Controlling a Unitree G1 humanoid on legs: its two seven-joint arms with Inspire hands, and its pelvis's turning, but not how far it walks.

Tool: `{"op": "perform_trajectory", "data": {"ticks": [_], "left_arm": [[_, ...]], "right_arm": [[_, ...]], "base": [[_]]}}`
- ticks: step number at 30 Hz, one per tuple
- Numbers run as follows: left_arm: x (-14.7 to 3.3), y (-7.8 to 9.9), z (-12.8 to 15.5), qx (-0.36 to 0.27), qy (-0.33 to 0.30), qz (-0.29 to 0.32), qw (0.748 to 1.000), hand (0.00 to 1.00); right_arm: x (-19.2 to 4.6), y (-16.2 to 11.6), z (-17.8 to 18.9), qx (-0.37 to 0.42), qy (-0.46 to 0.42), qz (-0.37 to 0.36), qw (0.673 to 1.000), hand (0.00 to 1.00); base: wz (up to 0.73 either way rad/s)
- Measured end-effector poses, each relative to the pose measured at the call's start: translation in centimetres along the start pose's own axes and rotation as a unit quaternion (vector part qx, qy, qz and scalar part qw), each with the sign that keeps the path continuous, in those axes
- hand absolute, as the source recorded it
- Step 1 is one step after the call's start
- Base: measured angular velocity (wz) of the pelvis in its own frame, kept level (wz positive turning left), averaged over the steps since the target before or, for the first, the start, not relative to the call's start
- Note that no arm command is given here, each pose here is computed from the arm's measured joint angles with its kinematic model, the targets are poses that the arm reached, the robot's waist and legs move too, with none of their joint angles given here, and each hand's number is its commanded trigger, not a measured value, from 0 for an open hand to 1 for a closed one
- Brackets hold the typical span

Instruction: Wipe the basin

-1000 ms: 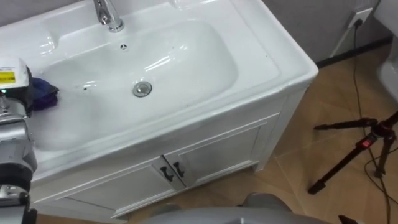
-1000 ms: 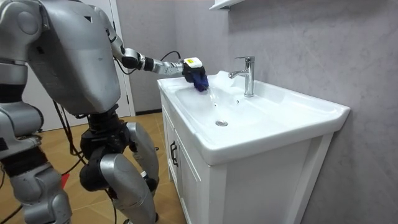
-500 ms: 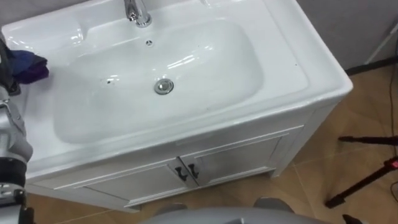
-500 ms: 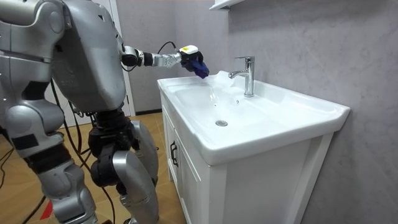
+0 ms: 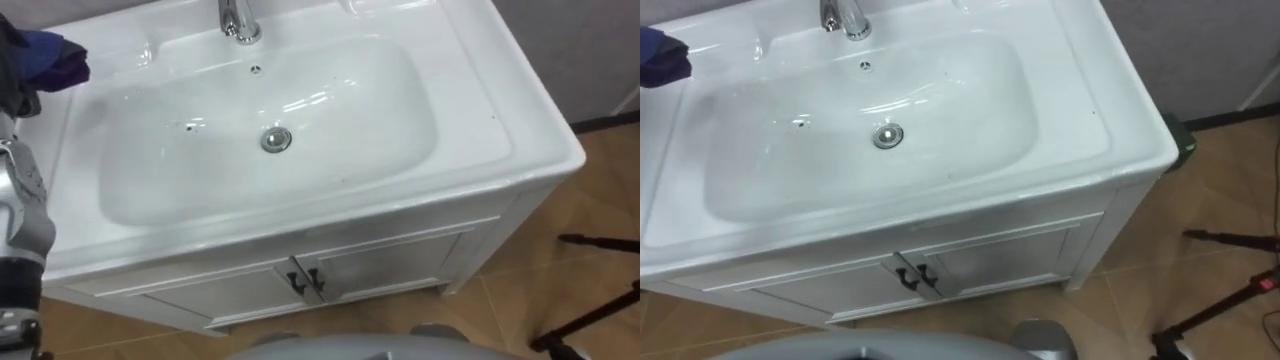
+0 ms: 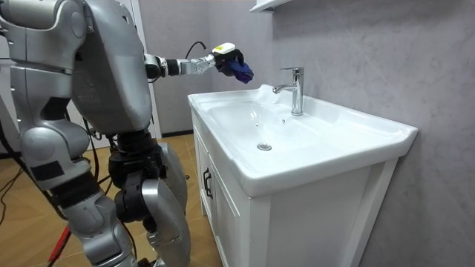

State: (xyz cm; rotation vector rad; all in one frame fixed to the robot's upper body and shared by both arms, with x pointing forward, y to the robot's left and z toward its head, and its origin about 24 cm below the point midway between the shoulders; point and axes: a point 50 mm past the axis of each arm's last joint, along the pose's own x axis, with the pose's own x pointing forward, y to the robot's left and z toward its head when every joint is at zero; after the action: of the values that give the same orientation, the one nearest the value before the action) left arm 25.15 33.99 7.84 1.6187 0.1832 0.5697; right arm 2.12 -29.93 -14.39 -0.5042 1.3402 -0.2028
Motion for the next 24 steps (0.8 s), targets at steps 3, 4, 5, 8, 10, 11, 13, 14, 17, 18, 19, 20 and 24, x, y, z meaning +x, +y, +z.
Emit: {"op": "perform_trajectory", "data": {"ticks": [3, 4, 5, 8, 10, 11, 13, 14, 17, 18, 19, 20, 24], "left_arm": [[-0.3, 0.0, 0.3, -0.007, -0.003, 0.001, 1.000, 1.00], [-0.5, 0.0, 0.4, -0.008, -0.005, 0.001, 1.000, 1.00], [-0.6, -0.1, 0.6, -0.012, -0.006, 0.001, 1.000, 1.00], [-1.2, -0.6, 0.4, -0.011, -0.004, -0.009, 1.000, 1.00], [-1.8, -1.1, 0.5, -0.015, -0.002, -0.018, 1.000, 1.00], [-2.2, -1.5, 0.6, -0.021, 0.000, -0.027, 0.999, 1.00], [-2.9, -2.1, 0.6, -0.022, 0.002, -0.038, 0.999, 1.00], [-3.4, -2.5, 0.5, -0.022, 0.004, -0.046, 0.999, 1.00], [-4.4, -3.3, 0.5, -0.027, 0.009, -0.065, 0.997, 1.00], [-4.6, -3.4, 0.4, -0.027, 0.010, -0.069, 0.997, 1.00], [-5.0, -3.7, 0.4, -0.028, 0.010, -0.074, 0.997, 1.00], [-5.3, -3.8, 0.4, -0.028, 0.011, -0.077, 0.997, 1.00], [-5.6, -4.0, 0.2, -0.026, 0.013, -0.084, 0.996, 1.00]], "right_arm": [[0.0, 0.2, -0.1, 0.001, 0.003, 0.003, 1.000, 0.00], [0.0, 0.2, -0.1, 0.001, 0.002, 0.004, 1.000, 0.00], [0.0, 0.2, -0.1, 0.001, 0.003, 0.007, 1.000, 0.00], [0.0, 0.5, 0.1, -0.007, 0.002, 0.016, 1.000, 0.00], [0.1, 0.7, 0.2, -0.014, 0.006, 0.023, 1.000, 0.00], [0.2, 0.7, 0.4, -0.013, 0.004, 0.023, 1.000, 0.00], [0.2, 0.8, 0.7, -0.012, 0.000, 0.023, 1.000, 0.00], [0.2, 0.8, 0.8, -0.013, -0.001, 0.023, 1.000, 0.00], [0.2, 0.9, 0.8, -0.012, -0.001, 0.024, 1.000, 0.00], [0.2, 0.9, 0.8, -0.012, -0.001, 0.023, 1.000, 0.00], [0.2, 0.9, 0.7, -0.012, 0.000, 0.022, 1.000, 0.00], [0.2, 0.9, 0.6, -0.012, 0.001, 0.023, 1.000, 0.00], [0.1, 0.9, 0.3, -0.012, 0.004, 0.022, 1.000, 0.00]], "base": [[0.16], [0.11], [0.10], [0.06], [0.02], [0.00], [0.00], [0.00], [0.02], [0.07], [0.06], [0.04], [0.05]]}}
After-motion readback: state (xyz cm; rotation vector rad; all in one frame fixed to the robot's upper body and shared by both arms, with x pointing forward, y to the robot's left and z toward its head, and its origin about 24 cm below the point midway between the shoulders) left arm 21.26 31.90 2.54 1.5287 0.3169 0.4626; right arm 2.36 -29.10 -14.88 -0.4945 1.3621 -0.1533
